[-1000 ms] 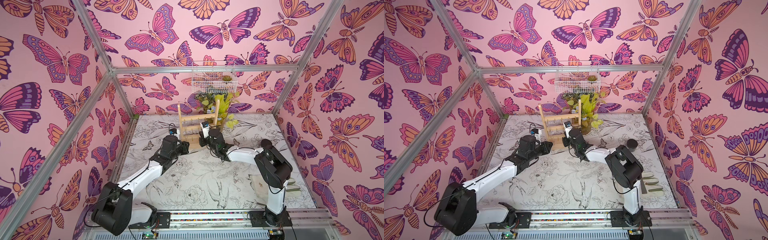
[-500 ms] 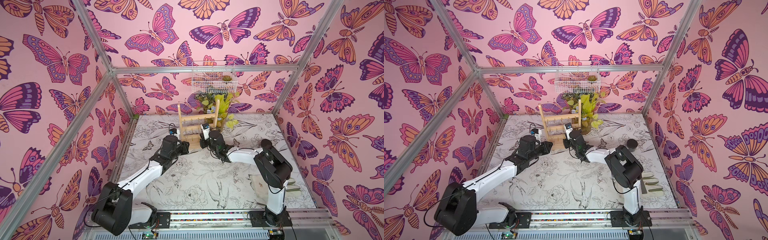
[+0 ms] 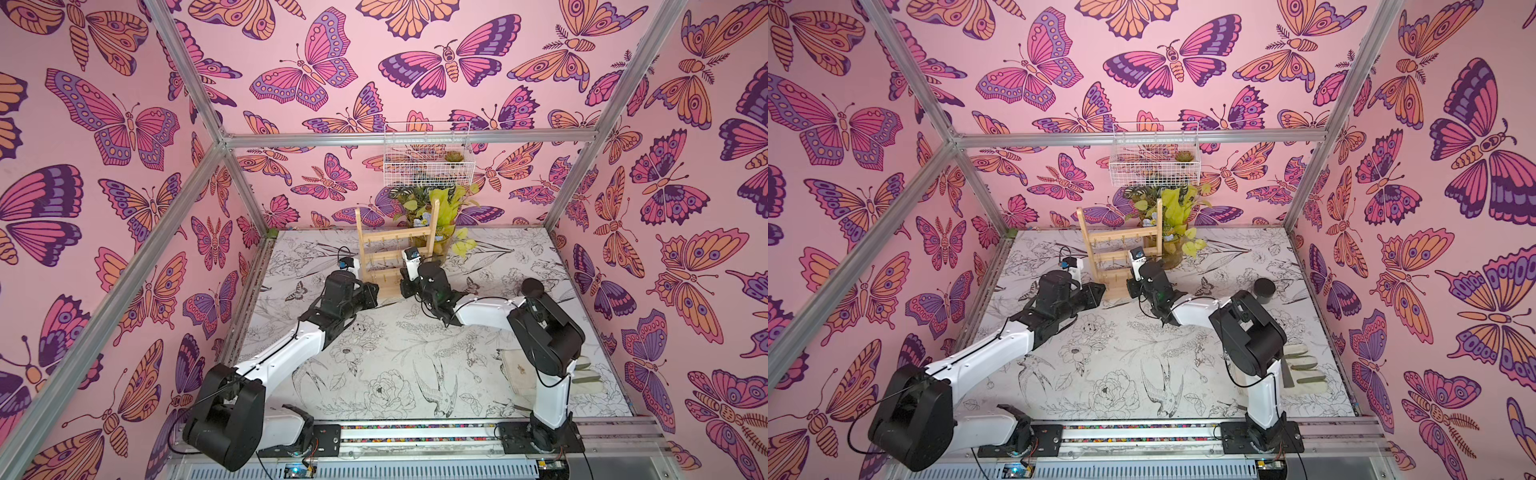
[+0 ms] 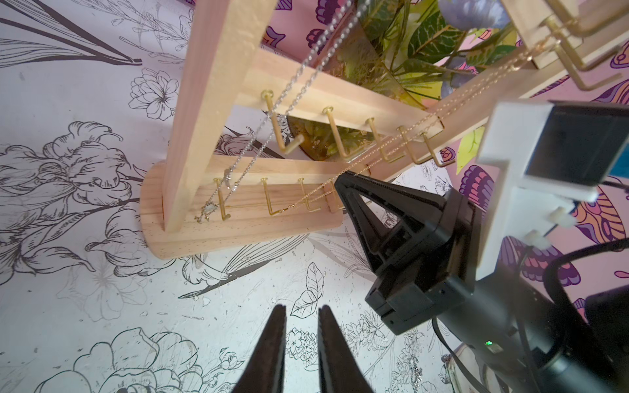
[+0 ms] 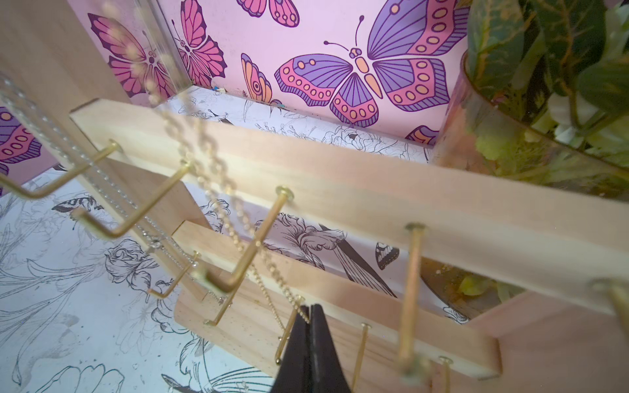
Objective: Hang the necklace on the jewelry display stand
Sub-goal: Adjust the necklace on the stand.
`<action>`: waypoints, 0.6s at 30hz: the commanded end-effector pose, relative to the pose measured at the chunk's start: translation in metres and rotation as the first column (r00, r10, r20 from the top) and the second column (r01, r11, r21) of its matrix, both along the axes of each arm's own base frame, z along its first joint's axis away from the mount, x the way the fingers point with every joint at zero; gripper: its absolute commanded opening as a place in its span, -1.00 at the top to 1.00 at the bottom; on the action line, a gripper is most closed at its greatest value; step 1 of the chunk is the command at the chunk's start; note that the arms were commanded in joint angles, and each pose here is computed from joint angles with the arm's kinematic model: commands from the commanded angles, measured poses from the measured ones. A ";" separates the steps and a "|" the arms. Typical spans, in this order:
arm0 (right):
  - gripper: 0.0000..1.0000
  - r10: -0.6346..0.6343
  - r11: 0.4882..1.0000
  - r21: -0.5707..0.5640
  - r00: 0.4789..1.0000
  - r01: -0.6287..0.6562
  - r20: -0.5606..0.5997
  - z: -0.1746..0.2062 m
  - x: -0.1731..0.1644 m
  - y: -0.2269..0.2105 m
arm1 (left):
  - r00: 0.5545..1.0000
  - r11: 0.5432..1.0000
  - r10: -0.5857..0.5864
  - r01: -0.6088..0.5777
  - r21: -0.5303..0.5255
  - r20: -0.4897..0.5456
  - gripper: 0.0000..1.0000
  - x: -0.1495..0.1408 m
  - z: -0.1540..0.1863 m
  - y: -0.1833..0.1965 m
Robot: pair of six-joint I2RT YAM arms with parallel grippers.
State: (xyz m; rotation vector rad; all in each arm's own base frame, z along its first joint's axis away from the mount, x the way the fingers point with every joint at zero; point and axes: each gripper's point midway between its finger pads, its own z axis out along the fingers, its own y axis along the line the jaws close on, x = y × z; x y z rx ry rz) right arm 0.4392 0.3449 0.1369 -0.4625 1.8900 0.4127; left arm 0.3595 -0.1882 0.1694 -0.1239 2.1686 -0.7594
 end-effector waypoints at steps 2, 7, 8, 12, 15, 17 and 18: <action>1.00 -0.007 1.000 0.031 0.998 0.005 0.061 0.028 0.005 0.000 | 1.000 1.000 0.001 -0.001 0.005 0.002 0.59 0.000 -0.003 0.002; 1.00 -0.006 0.999 0.040 0.997 0.003 0.074 0.035 0.004 0.000 | 1.000 1.000 0.002 -0.002 0.004 0.001 0.59 0.000 -0.003 0.002; 1.00 -0.007 0.999 0.041 0.997 0.004 0.076 0.037 0.004 -0.001 | 1.000 1.000 0.000 0.000 0.004 -0.001 0.59 0.000 -0.004 0.002; 1.00 -0.001 0.999 0.051 0.996 -0.003 0.085 0.043 0.002 -0.001 | 1.000 1.000 -0.001 0.001 0.003 0.001 0.59 0.000 -0.003 0.001; 1.00 -0.002 0.998 0.057 0.996 -0.003 0.094 0.048 0.002 -0.001 | 1.000 1.000 0.000 0.000 0.002 -0.001 0.59 0.000 -0.003 0.001; 1.00 0.001 0.999 0.047 0.996 -0.006 0.088 0.047 0.003 0.000 | 1.000 1.000 -0.001 0.001 0.000 0.001 0.59 0.001 -0.002 0.001; 1.00 0.003 0.999 0.043 0.996 -0.006 0.084 0.045 0.003 0.001 | 1.000 1.000 -0.001 0.001 -0.001 0.002 0.59 0.001 -0.001 0.001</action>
